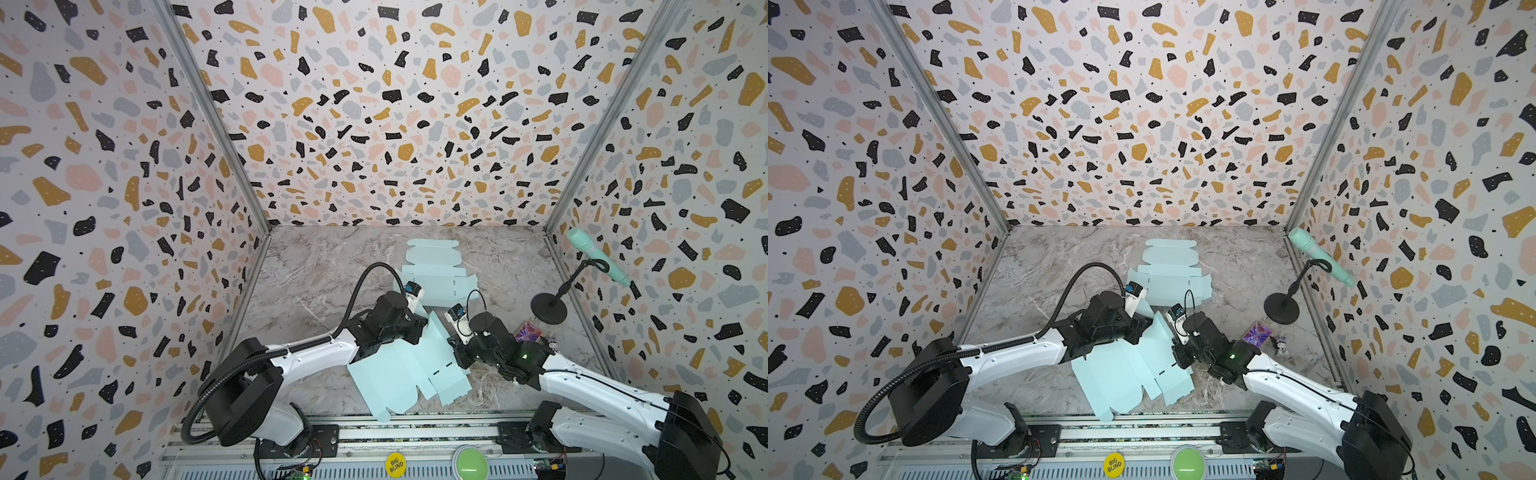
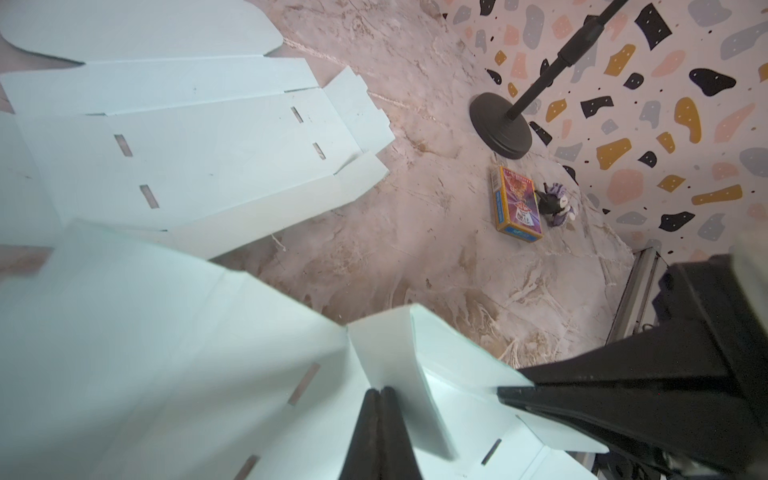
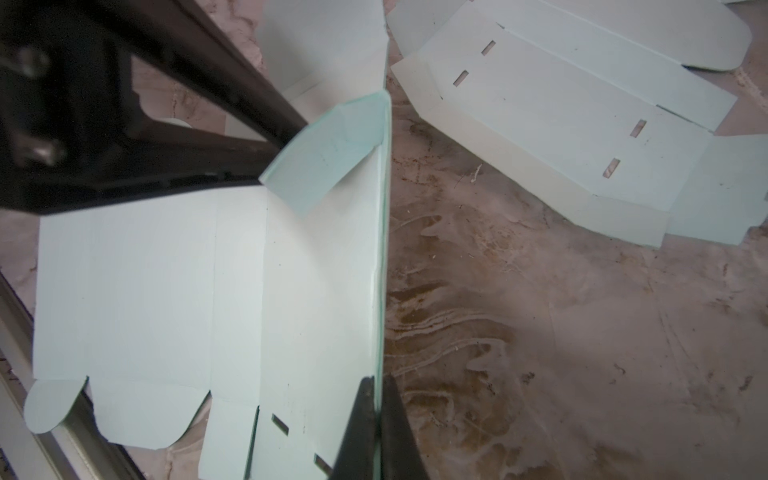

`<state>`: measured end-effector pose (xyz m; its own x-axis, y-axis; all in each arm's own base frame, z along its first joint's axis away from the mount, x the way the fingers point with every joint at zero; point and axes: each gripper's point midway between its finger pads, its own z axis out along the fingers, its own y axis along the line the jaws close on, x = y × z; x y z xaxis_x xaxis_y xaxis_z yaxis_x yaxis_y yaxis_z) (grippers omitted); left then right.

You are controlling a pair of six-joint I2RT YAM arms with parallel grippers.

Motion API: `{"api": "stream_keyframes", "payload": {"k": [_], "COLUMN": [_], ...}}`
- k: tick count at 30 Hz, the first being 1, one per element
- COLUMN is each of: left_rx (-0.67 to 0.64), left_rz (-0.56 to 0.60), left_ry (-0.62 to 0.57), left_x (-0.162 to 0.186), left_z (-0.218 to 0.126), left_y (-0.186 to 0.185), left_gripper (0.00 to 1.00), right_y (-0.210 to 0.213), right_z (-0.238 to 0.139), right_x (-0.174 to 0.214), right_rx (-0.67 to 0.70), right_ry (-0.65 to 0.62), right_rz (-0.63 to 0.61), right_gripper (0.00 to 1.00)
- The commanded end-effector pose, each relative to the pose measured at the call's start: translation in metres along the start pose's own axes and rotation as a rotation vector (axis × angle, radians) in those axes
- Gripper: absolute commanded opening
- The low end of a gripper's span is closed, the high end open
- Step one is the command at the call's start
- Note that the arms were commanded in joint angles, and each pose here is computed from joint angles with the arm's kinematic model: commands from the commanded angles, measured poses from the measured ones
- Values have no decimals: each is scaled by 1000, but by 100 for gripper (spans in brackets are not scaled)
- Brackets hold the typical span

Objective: Fold the paper box

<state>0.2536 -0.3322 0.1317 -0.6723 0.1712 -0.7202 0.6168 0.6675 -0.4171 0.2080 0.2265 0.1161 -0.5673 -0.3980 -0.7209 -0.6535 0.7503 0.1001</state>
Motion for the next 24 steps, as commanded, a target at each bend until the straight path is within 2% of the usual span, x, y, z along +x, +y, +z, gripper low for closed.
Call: {"api": "stream_keyframes", "payload": {"k": [1,3,8,13,17,21,24], "left_rx": [38,7,-20,-90,-134,-151,-163], "left_rz": [-8,-30,-68,-105,-140,-172,-154], "left_ry": [-48,-63,-114,-162,-189,-199,-169], "left_x": [0,4,11,17,21,24,28], "left_z": [-10,-18,-47,-73,-86,-89,-83], "left_y": [-10,2,23,52,73,91,97], "left_gripper": [0,1,19,29,49,63,72], "right_y": [5,5,6,8,7,8,8], "right_z": [-10,-12,-14,-12,-13,-16,-16], "right_x": [-26,-26,-22,-20,-21,-23,-23], "right_rx": [-7,0,-8,-15,-13,-15,-17], "right_ry": [-80,-86,-88,-77,-89,-101,-101], "right_rz": [-28,-35,-48,-57,-57,-56,-59], "right_gripper": [0,0,0,0,0,0,0]}}
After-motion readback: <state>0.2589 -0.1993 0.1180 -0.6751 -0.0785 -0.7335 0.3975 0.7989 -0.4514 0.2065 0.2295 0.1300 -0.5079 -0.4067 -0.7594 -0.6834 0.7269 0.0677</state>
